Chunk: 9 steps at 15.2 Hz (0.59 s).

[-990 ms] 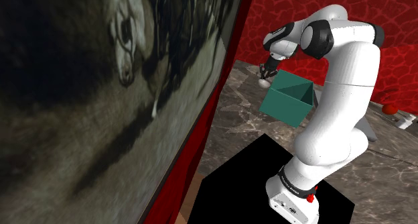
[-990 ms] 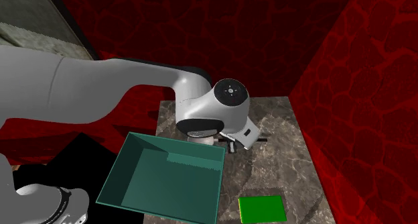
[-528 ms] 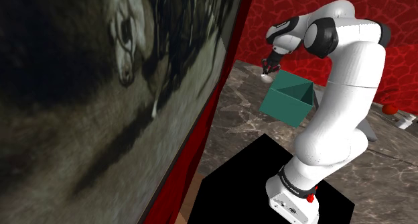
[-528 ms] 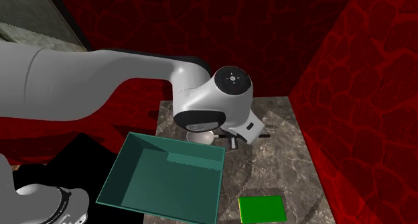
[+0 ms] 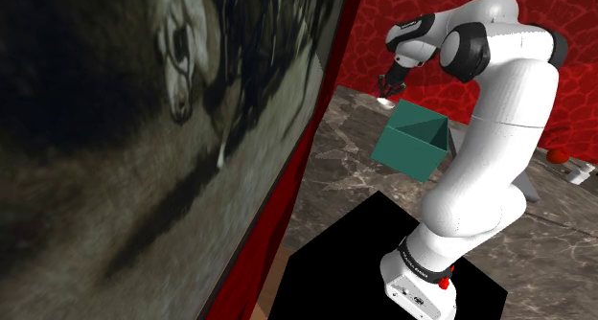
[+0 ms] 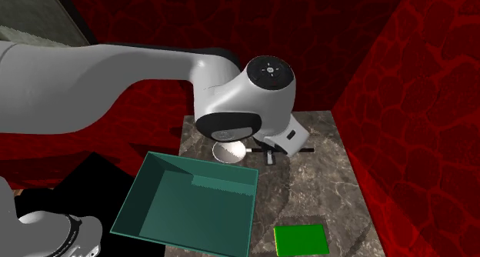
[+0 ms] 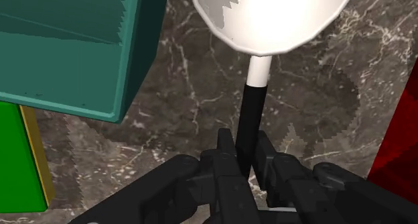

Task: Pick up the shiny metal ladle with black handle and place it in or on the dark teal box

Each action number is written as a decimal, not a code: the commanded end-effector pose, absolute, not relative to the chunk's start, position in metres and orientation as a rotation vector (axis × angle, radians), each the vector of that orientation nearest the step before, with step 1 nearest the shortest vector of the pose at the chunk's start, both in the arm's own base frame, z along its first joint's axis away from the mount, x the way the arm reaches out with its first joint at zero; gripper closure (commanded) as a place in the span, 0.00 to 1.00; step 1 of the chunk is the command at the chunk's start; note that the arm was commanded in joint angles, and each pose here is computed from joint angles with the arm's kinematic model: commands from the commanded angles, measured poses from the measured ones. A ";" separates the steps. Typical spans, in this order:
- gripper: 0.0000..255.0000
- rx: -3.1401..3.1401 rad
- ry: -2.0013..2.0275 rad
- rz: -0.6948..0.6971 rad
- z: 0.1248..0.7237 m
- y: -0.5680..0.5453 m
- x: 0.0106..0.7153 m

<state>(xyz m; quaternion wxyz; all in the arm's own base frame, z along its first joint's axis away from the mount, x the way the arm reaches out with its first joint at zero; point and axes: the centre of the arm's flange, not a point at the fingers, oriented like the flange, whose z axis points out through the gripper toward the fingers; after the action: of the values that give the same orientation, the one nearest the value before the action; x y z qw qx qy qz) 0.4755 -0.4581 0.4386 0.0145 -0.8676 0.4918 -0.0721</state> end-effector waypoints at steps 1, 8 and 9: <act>1.00 -2.701 1.531 -0.224 0.449 -0.458 0.476; 1.00 -2.701 1.531 -0.224 0.486 -0.458 0.476; 1.00 -2.701 1.531 -0.224 0.491 -0.458 0.476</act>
<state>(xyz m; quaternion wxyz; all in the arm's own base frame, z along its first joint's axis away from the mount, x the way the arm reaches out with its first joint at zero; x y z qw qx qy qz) 0.4747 -0.4593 0.4857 0.0146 -0.8676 0.4918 -0.0722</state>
